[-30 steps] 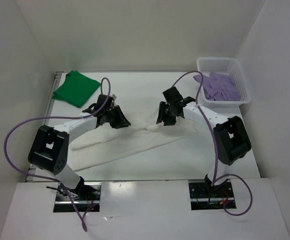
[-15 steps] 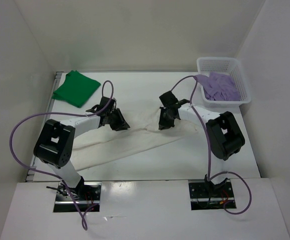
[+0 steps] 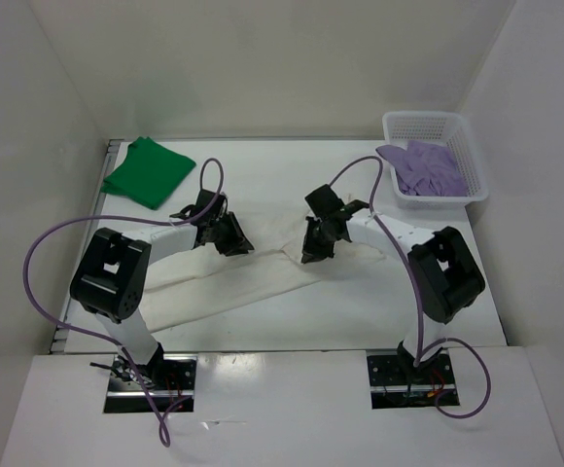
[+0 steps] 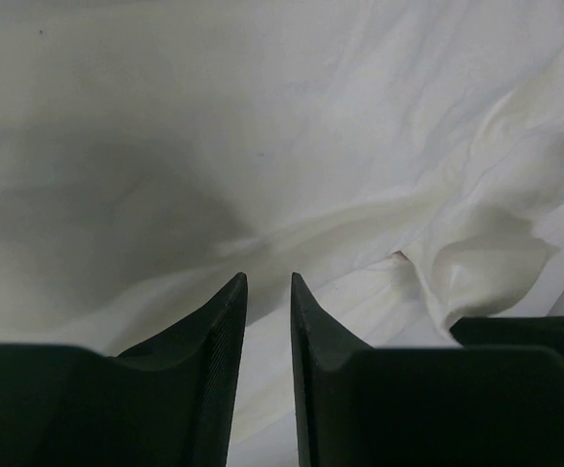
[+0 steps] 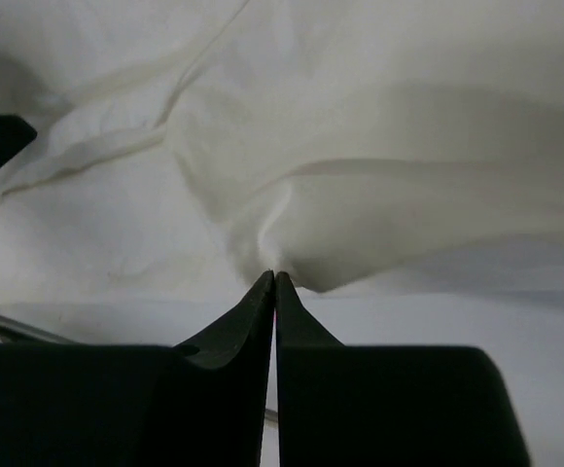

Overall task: Fold and stack the t-shirts
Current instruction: Fold the other side of the tshirt into a rectangle

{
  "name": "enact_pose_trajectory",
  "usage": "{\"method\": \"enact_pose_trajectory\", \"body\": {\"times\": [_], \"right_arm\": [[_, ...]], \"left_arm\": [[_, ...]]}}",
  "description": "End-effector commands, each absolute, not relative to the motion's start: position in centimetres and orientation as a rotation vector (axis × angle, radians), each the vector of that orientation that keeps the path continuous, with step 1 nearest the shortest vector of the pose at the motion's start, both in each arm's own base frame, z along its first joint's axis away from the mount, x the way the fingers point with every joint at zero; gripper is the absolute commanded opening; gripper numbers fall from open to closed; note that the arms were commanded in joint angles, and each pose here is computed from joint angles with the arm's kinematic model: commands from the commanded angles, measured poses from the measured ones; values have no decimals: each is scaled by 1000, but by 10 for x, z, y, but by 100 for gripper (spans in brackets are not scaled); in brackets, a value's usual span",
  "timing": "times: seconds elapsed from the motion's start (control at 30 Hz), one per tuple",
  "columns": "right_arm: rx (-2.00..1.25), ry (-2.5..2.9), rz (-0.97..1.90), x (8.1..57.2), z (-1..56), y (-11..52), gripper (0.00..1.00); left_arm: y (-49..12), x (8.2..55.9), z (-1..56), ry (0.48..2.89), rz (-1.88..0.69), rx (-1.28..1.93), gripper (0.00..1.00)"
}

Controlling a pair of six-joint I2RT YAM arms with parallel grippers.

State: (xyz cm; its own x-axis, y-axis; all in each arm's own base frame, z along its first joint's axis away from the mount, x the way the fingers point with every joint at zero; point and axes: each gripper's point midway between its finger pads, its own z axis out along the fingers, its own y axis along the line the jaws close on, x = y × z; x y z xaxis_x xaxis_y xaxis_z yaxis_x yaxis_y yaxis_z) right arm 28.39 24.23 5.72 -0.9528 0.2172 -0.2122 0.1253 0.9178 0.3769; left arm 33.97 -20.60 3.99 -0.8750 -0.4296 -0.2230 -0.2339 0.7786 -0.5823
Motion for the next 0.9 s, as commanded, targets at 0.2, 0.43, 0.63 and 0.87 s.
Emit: {"method": "enact_pose_trajectory", "body": {"times": [0.2,0.43,0.63,0.87], "right_arm": [[265,2887,767,244,72,282,29],[227,2810,727,262,96,261,25],[379,2559,674,352,121,178,2],[492,2421,456,424,115,112,38]], "left_arm": [[-210,354,49,2573,-832,-486,33],[-203,360,67,2532,-838,-485,33],[-206,373,84,2499,-841,-431,33],[-211,369,63,2564,-862,-437,34]]}}
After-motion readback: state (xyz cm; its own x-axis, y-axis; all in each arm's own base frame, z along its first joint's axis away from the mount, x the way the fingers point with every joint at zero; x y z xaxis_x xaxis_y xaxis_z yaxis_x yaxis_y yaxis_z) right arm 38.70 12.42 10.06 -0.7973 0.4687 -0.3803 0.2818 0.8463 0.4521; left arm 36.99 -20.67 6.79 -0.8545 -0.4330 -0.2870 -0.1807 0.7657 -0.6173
